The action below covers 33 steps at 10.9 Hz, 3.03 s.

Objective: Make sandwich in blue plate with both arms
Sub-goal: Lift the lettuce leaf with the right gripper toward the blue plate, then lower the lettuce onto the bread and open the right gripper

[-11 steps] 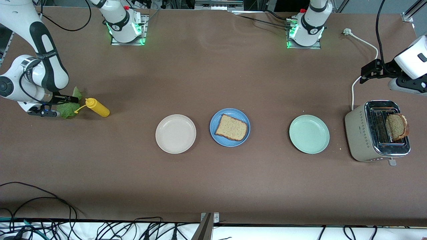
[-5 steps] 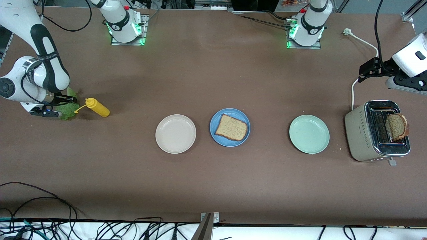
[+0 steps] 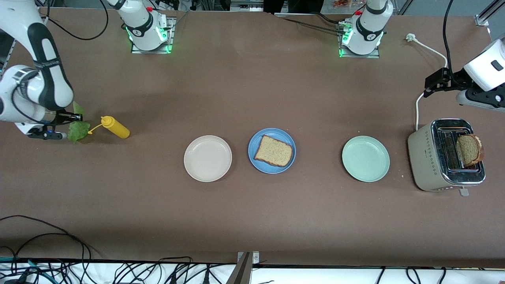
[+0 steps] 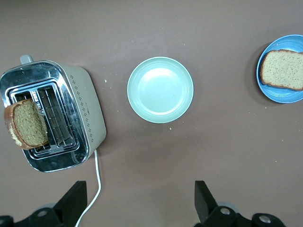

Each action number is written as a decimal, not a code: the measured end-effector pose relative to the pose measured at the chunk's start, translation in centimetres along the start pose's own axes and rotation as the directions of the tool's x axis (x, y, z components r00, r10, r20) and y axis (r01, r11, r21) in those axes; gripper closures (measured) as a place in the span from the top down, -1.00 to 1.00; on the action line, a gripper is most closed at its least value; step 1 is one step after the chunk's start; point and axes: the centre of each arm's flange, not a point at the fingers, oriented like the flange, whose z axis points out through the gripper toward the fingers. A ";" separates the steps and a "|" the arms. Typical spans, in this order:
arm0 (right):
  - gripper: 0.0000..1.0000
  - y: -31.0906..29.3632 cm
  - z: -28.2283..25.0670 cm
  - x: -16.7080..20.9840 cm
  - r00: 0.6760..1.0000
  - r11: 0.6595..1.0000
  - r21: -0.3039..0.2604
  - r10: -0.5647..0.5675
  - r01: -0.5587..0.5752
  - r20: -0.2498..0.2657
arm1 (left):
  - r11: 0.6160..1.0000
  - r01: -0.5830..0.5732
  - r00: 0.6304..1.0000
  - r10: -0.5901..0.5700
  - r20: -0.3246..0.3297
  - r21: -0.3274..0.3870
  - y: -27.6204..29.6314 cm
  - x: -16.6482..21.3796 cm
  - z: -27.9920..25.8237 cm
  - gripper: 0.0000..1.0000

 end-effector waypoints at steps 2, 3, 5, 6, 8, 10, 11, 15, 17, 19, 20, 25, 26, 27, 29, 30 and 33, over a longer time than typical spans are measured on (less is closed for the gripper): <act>-0.85 -0.3 -7.4 0.5 0.999 0.999 0.031 -0.013 0.012 0.038 | 1.000 0.000 1.000 0.000 0.000 0.000 0.0 0.0 0.0 1.00; -0.85 -0.7 -11.8 0.7 0.999 0.999 0.036 -0.025 0.024 0.039 | 1.000 0.000 1.000 0.000 0.000 0.000 0.0 0.0 0.0 1.00; -0.85 -2.8 -19.8 0.9 0.997 0.997 0.028 -0.066 0.065 0.027 | 1.000 0.000 1.000 0.000 0.000 0.000 0.0 0.0 0.0 1.00; -0.85 -5.0 -23.1 1.0 0.995 0.995 0.017 -0.101 0.100 0.022 | 1.000 0.000 1.000 0.000 -0.001 0.000 0.0 0.0 0.0 1.00; -0.85 -11.5 -27.3 1.1 0.984 0.985 -0.008 -0.175 0.175 0.017 | 1.000 -0.001 1.000 0.001 -0.001 0.000 0.1 0.0 0.0 1.00; -0.85 -19.0 -29.2 1.2 0.976 0.976 -0.015 -0.218 0.218 -0.014 | 1.000 -0.002 1.000 0.002 -0.001 0.000 0.1 0.0 -0.1 1.00; -0.85 -23.5 -30.0 1.1 0.968 0.969 -0.023 -0.247 0.246 -0.033 | 1.000 -0.002 1.000 0.002 -0.001 0.000 0.1 0.0 -0.1 1.00; -0.85 -44.8 -31.1 -1.6 0.915 0.943 -0.039 -0.331 0.331 -0.233 | 1.000 -0.003 1.000 0.003 -0.002 0.001 0.2 0.0 -0.1 1.00; -0.85 -53.1 -28.7 -2.3 0.886 0.938 -0.022 -0.335 0.347 -0.320 | 1.000 -0.003 1.000 0.003 -0.003 0.001 0.2 0.0 -0.1 1.00; -0.85 -61.3 -24.4 -2.8 0.860 0.950 0.008 -0.280 0.313 -0.426 | 1.000 -0.003 1.000 0.003 -0.003 0.001 0.2 0.0 -0.1 1.00; -0.85 -65.4 -21.8 -3.3 0.847 0.955 0.034 -0.245 0.295 -0.471 | 1.000 -0.003 1.000 0.003 -0.003 0.000 0.2 0.0 -0.1 1.00; -0.85 -76.7 -13.0 -5.9 0.814 0.946 0.137 -0.173 0.294 -0.554 | 1.000 -0.003 1.000 0.003 -0.003 0.000 0.2 0.0 -0.1 1.00; -0.85 -77.4 -11.6 -6.0 0.815 0.945 0.150 -0.162 0.290 -0.557 | 1.000 -0.003 1.000 0.003 -0.003 0.000 0.2 0.0 -0.1 1.00; -0.85 -77.7 -10.5 -5.7 0.812 0.946 0.162 -0.144 0.280 -0.566 | 1.000 -0.003 1.000 0.003 -0.003 0.000 0.2 0.0 -0.1 1.00; -0.85 -77.8 -8.1 -4.7 0.816 0.953 0.172 -0.111 0.249 -0.567 | 1.000 -0.003 1.000 0.003 -0.003 0.000 0.2 0.0 -0.1 1.00; -0.85 -77.9 -6.8 -4.2 0.819 0.956 0.172 -0.100 0.236 -0.564 | 1.000 -0.003 1.000 0.003 -0.003 0.000 0.2 0.0 -0.1 1.00; -0.85 -78.1 -4.0 -3.3 0.817 0.959 0.195 -0.058 0.205 -0.574 | 1.000 -0.003 1.000 0.003 -0.003 0.000 0.2 0.0 -0.1 1.00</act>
